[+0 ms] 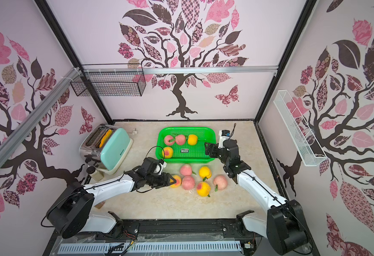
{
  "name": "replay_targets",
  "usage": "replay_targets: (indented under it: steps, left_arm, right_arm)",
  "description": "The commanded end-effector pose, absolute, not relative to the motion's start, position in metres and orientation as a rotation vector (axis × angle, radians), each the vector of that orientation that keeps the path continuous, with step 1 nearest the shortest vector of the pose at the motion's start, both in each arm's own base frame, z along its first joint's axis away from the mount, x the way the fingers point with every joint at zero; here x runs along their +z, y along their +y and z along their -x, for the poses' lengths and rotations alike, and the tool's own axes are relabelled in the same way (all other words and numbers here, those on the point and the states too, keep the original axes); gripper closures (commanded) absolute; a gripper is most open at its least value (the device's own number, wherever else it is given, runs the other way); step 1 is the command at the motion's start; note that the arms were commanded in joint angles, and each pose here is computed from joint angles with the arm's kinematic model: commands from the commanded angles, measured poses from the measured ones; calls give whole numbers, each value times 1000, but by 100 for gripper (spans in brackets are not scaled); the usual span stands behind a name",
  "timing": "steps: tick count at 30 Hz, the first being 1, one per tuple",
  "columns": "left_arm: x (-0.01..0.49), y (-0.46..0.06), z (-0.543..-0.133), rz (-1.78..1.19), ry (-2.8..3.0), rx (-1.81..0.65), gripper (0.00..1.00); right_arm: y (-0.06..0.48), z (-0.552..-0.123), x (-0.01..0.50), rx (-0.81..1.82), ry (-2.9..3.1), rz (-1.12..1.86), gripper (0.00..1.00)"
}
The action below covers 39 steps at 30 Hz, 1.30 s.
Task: Put the peaches into the basket
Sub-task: Pick up the peach from the center of the board, then place the peach in the basket.
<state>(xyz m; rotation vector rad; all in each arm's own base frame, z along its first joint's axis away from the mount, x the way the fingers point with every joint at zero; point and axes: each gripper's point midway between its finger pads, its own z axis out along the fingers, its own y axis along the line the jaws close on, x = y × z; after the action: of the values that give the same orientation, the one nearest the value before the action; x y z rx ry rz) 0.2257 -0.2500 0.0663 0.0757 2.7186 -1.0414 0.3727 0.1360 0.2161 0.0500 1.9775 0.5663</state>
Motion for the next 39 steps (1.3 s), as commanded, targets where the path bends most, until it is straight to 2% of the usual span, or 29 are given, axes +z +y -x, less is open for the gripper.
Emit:
replay_targets:
  steps: [1, 13, 21, 39]
  left_arm:
    - [83, -245, -227, -98, 2669, -1009, 43]
    - [127, -222, -225, -121, 2521, -925, 43]
    - [159, -212, -238, -141, 2426, -825, 43]
    - [211, -234, -296, -212, 2294, -777, 43]
  right_arm:
    - [136, -373, 221, 558, 1966, -45, 15]
    - [137, -373, 220, 563, 1966, -46, 15]
    - [137, -372, 222, 567, 1962, -46, 15]
    - [135, -371, 223, 559, 1955, -49, 15]
